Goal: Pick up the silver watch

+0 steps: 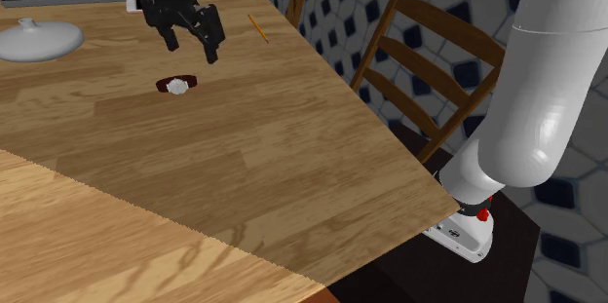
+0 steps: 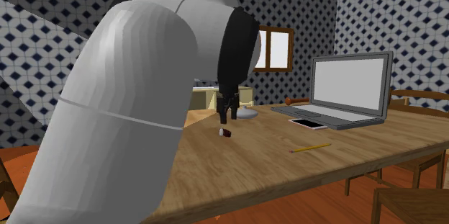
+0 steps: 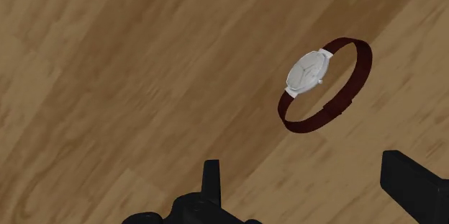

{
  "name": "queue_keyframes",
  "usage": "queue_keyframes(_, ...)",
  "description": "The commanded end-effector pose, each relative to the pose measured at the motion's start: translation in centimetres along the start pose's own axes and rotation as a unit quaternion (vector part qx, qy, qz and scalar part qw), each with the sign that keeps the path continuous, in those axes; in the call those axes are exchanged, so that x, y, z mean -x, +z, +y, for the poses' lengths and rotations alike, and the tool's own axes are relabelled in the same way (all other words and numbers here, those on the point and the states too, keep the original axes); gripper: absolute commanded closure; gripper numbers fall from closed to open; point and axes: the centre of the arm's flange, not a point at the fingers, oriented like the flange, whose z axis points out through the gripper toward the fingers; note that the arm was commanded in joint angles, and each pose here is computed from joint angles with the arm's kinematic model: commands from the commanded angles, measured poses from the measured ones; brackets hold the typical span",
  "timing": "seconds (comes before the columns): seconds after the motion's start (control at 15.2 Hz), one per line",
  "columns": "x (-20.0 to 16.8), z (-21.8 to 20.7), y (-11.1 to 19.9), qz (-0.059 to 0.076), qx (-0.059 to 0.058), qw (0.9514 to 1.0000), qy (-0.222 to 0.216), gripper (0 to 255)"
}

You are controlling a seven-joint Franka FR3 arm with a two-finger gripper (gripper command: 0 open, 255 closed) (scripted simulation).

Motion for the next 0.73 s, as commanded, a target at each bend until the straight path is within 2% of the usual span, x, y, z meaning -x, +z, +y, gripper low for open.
queue_keyframes(0.0, 0.1, -0.9, 0.8, 0.003, 0.0, 0.9999, 0.012, 0)
queue_keyframes(0.4, 0.2, -1.0, 4.2, 0.003, 0.0, 0.9999, 0.012, 0)
queue_keyframes(0.53, 0.2, -1.0, 4.2, 0.003, 0.0, 0.9999, 0.012, 0)
queue_keyframes(0.59, 0.2, -1.1, 4.2, 0.003, 0.0, 0.9999, 0.012, 255)
queue_keyframes(0.66, 0.2, -1.1, 4.2, 0.003, 0.0, 0.9999, 0.012, 255)
